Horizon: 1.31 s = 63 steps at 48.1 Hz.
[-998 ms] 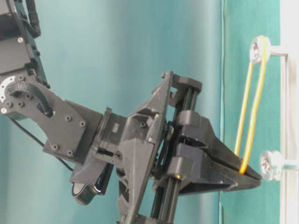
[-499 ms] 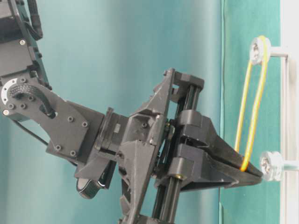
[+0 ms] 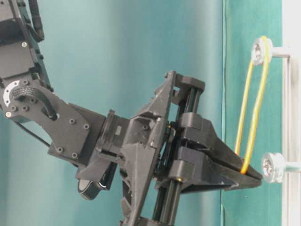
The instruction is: Hook the rubber onto the shaft.
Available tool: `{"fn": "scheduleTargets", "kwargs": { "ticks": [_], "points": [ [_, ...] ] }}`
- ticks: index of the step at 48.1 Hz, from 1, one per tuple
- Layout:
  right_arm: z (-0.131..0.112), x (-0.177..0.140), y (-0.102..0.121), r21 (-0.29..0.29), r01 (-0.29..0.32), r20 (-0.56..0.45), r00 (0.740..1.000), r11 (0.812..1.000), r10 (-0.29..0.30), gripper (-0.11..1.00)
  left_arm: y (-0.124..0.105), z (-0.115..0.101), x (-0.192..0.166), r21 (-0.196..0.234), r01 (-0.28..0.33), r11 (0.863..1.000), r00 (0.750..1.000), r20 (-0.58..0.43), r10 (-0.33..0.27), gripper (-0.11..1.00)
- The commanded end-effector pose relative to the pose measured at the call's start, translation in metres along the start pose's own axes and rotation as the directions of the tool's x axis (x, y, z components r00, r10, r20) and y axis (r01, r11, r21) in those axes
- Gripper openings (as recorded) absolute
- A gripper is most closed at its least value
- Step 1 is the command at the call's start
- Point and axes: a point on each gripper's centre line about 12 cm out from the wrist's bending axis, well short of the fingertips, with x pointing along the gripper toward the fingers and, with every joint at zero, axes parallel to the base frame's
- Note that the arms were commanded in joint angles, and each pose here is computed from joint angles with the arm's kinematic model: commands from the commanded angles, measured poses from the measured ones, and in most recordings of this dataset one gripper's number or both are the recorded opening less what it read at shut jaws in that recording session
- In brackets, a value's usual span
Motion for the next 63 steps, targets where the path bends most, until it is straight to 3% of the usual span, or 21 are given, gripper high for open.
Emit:
{"fn": "scheduleTargets", "kwargs": {
  "ticks": [1,63],
  "points": [
    [0.004,-0.014,0.013,-0.001,-0.062,0.016,0.998,0.998,0.062,0.05,0.000,0.009,-0.003,0.003,-0.001,1.000,1.000,0.025,0.001,0.00],
    [0.008,0.009,0.018,-0.028,-0.113,0.049,0.992,0.993,0.115,0.05,0.000,0.009,-0.003,0.003,-0.001,1.000,1.000,0.025,0.001,0.00]
  ]
}}
